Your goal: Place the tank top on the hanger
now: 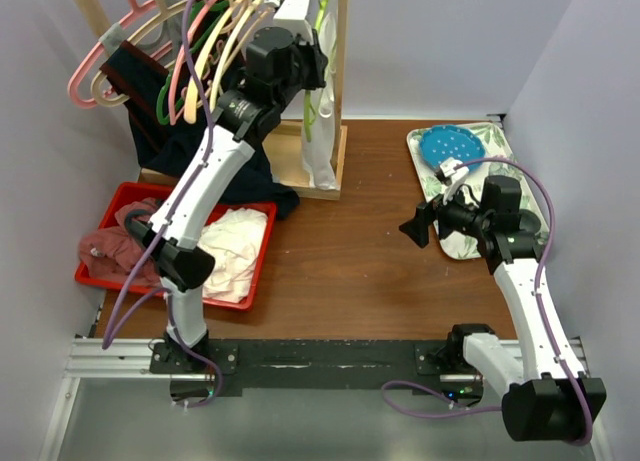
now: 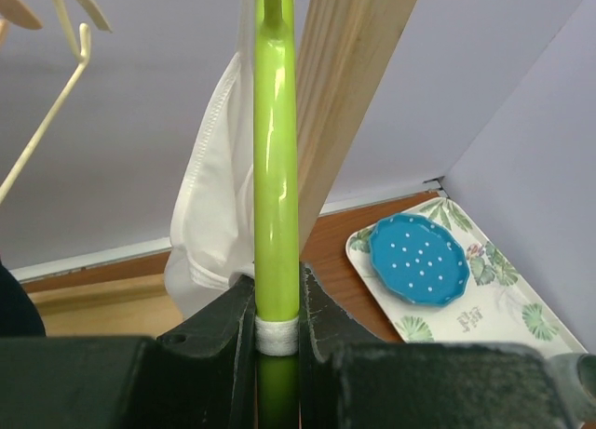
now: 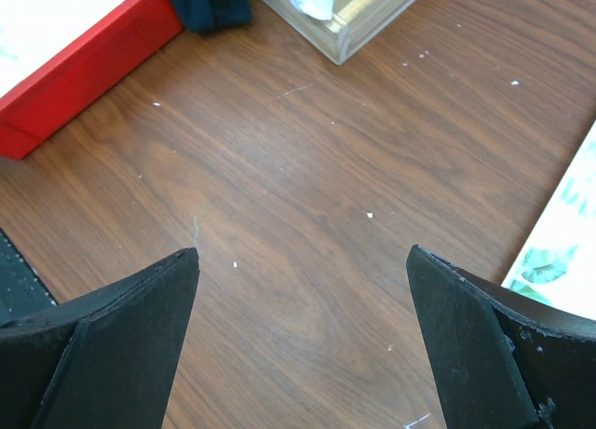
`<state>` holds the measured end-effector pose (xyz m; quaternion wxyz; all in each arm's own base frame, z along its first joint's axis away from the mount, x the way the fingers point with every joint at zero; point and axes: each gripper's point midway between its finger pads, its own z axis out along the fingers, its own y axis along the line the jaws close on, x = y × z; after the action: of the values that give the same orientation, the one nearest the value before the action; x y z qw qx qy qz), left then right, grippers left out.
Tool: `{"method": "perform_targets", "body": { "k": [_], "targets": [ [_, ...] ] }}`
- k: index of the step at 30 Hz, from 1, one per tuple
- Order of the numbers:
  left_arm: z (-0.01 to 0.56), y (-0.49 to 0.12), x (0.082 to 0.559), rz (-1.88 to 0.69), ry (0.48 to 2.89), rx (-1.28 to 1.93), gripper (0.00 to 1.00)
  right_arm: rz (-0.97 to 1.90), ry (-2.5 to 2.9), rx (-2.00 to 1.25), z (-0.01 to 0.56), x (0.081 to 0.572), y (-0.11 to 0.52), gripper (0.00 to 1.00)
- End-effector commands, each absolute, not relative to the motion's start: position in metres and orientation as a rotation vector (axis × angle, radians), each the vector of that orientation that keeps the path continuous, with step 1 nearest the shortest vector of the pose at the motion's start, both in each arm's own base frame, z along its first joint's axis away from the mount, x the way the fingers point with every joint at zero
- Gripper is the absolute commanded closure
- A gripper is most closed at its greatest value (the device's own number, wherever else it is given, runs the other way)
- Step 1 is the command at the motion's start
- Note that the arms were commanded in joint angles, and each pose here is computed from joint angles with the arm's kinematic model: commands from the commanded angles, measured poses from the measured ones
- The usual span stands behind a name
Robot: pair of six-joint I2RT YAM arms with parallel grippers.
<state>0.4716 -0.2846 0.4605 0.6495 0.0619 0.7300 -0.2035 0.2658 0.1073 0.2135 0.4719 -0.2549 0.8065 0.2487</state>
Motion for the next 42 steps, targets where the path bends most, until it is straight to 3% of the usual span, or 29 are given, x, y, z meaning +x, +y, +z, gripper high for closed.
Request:
{"method": "perform_targets", "body": {
  "k": [1, 19, 21, 22, 25, 33, 42],
  "targets": [
    [0.525, -0.28, 0.477, -0.549, 1.449, 0.062, 1.0, 0.638, 1.932, -0.629, 0.222, 0.263, 0.111, 0.01],
    [0.465, -0.294, 0.506, -0.604, 1.596, 0.17, 1.0, 0.661, 1.93, -0.639, 0.222, 0.261, 0.114, 0.01],
    [0.465, -0.294, 0.502, -0.602, 1.602, 0.186, 0.89, 0.657, 1.931, -0.636, 0.221, 0.261, 0.113, 0.01],
    [0.469, -0.292, 0.497, -0.606, 1.6, 0.189, 0.75, 0.656, 1.933, -0.634, 0.221, 0.261, 0.113, 0.01],
    [0.483, -0.286, 0.485, -0.615, 1.581, 0.184, 0.59, 0.649, 1.934, -0.635, 0.221, 0.262, 0.112, 0.01],
    [0.522, -0.255, 0.444, -0.617, 1.537, 0.147, 0.39, 0.633, 1.931, -0.635, 0.221, 0.262, 0.111, 0.01],
    [0.547, -0.229, 0.396, -0.616, 1.508, 0.169, 0.28, 0.588, 1.935, -0.596, 0.222, 0.266, 0.097, 0.01]
  ]
}}
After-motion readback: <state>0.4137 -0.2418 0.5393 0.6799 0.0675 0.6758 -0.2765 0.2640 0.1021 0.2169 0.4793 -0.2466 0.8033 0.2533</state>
